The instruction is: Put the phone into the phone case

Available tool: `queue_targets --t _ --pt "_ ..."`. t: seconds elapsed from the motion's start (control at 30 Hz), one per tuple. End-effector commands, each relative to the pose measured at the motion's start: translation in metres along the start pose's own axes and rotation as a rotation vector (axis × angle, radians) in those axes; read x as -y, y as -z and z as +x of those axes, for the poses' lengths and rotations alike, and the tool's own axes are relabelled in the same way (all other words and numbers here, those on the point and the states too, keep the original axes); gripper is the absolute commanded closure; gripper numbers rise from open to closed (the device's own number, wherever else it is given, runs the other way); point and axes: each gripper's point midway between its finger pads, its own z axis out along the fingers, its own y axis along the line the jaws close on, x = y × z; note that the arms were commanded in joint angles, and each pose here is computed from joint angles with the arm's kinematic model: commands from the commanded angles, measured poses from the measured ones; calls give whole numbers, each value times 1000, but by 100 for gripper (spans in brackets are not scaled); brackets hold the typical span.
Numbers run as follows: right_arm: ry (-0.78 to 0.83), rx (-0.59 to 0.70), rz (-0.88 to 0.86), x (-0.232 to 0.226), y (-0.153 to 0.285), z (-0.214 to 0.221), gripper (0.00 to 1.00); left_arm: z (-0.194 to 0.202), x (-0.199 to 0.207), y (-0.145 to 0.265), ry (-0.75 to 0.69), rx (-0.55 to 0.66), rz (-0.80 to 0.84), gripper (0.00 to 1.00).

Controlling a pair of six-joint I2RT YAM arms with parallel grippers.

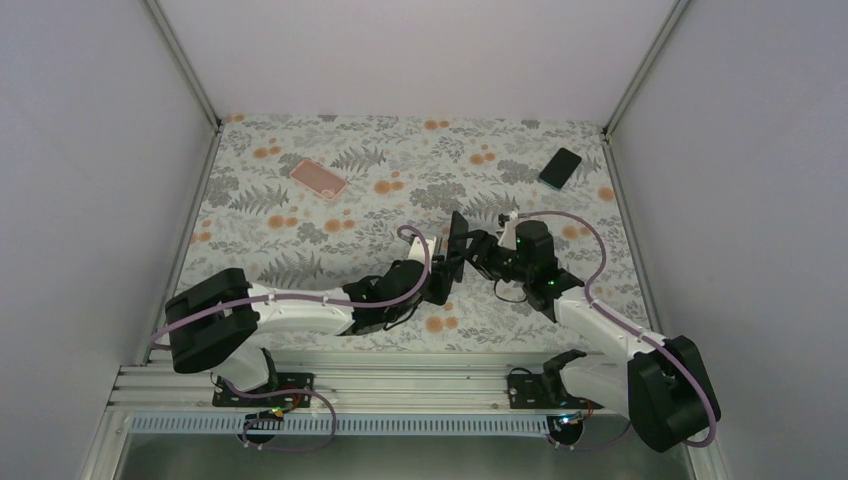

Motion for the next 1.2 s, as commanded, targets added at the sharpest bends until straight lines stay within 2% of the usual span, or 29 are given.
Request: queue_targets --t 0.0,0.27,0.47,0.63,0.8,0.93,1.17 --pt "25 8 -97 -22 3 3 41 -14 6 -2 21 54 2 68" --pt "34 15 -113 -18 4 8 40 -6 -2 2 36 34 -10 89" --pt "86 39 -114 -23 8 4 29 -7 -8 12 43 25 -2 97" --pt "165 54 -125 -32 13 -4 16 -12 -15 22 38 17 12 98" --pt "312 53 -98 -42 20 -14 0 -27 -25 43 -32 13 -3 98" --pt "477 55 -102 -58 27 -19 1 -40 -37 62 -110 -9 -35 98" --pt "720 157 -94 -93 47 -41 1 -61 -61 101 -189 -61 -70 97"
